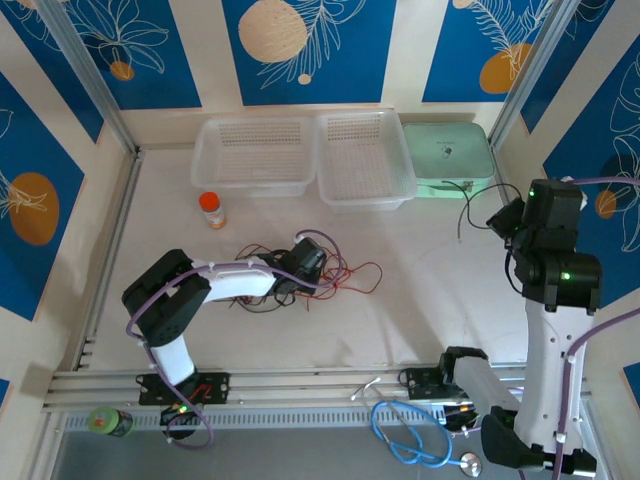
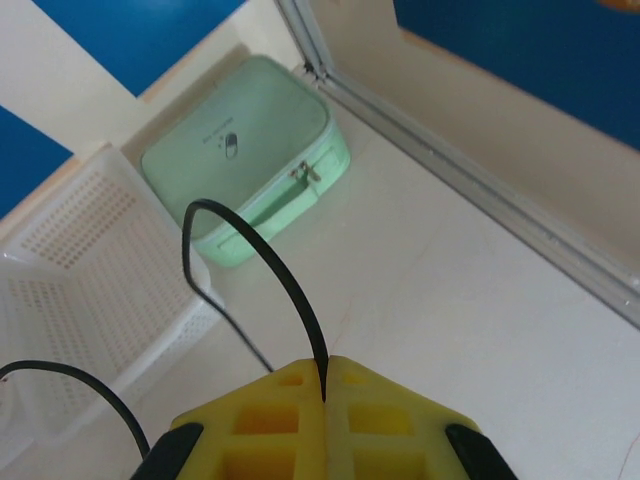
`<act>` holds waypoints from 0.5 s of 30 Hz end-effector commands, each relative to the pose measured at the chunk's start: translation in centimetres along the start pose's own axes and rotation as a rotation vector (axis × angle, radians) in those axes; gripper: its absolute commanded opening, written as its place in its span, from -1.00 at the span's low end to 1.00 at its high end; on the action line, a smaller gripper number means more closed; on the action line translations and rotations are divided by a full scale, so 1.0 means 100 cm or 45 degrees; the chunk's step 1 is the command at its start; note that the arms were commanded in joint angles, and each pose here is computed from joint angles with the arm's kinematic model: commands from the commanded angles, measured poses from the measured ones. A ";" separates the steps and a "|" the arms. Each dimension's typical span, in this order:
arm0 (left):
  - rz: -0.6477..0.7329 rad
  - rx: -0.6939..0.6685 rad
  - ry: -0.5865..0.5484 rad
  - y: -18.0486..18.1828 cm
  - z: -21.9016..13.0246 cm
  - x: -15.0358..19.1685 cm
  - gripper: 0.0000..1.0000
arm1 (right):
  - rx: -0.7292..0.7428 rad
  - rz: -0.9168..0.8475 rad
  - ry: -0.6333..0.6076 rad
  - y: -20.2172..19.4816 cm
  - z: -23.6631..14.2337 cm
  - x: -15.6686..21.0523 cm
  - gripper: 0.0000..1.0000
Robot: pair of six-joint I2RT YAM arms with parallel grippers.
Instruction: Untangle the cables
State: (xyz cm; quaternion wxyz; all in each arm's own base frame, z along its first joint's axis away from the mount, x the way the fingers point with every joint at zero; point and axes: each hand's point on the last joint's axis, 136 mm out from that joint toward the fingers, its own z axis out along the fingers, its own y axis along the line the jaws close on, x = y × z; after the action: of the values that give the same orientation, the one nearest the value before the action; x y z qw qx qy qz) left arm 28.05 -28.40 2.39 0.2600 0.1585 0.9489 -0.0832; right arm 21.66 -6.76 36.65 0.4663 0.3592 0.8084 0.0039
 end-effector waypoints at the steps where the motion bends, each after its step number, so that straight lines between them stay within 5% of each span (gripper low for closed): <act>1: 0.020 -0.050 0.140 0.012 0.009 0.033 -1.00 | 0.003 -0.030 -0.054 -0.004 -0.015 -0.011 -1.00; 8: 0.072 0.046 0.087 -0.008 -0.005 0.009 -0.98 | -0.256 -0.082 0.123 0.036 -0.011 0.009 -1.00; 15: 0.202 0.190 -0.147 -0.048 -0.069 -0.068 -0.25 | -0.581 -0.204 0.271 0.091 -0.011 0.028 -1.00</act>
State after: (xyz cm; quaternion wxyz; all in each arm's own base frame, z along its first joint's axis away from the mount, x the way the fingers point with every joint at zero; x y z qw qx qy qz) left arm 28.37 -31.04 6.31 0.2647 0.2152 0.9341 -0.1053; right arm 24.43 -1.12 36.73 0.4364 0.2487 0.8552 0.1277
